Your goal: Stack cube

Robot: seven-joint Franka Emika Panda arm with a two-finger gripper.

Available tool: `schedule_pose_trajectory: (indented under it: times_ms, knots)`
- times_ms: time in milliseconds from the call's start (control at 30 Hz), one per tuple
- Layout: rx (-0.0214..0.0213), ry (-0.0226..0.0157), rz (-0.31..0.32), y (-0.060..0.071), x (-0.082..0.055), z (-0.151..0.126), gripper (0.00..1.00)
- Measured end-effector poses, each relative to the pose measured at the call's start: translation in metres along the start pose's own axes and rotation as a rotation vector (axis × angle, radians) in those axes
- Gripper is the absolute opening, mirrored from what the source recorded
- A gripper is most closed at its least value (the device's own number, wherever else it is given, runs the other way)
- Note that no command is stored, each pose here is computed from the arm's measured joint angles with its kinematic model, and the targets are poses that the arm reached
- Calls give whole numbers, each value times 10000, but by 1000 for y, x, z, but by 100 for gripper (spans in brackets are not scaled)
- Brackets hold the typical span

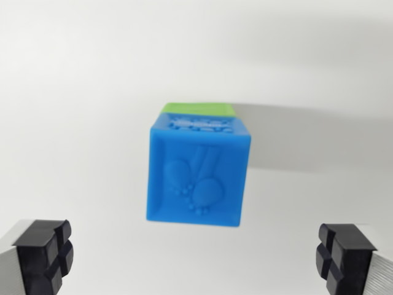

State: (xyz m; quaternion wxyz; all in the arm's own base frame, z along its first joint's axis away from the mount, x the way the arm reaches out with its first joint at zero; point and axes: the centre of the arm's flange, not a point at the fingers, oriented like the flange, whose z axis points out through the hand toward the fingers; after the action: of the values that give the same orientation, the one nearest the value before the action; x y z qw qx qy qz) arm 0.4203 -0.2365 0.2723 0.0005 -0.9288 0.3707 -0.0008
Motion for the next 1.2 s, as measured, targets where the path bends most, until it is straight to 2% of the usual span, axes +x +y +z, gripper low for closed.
schedule_pose_trajectory:
  times_ms: [1200]
  knots:
    - [46, -3, 23, 1, 1, -146, 100]
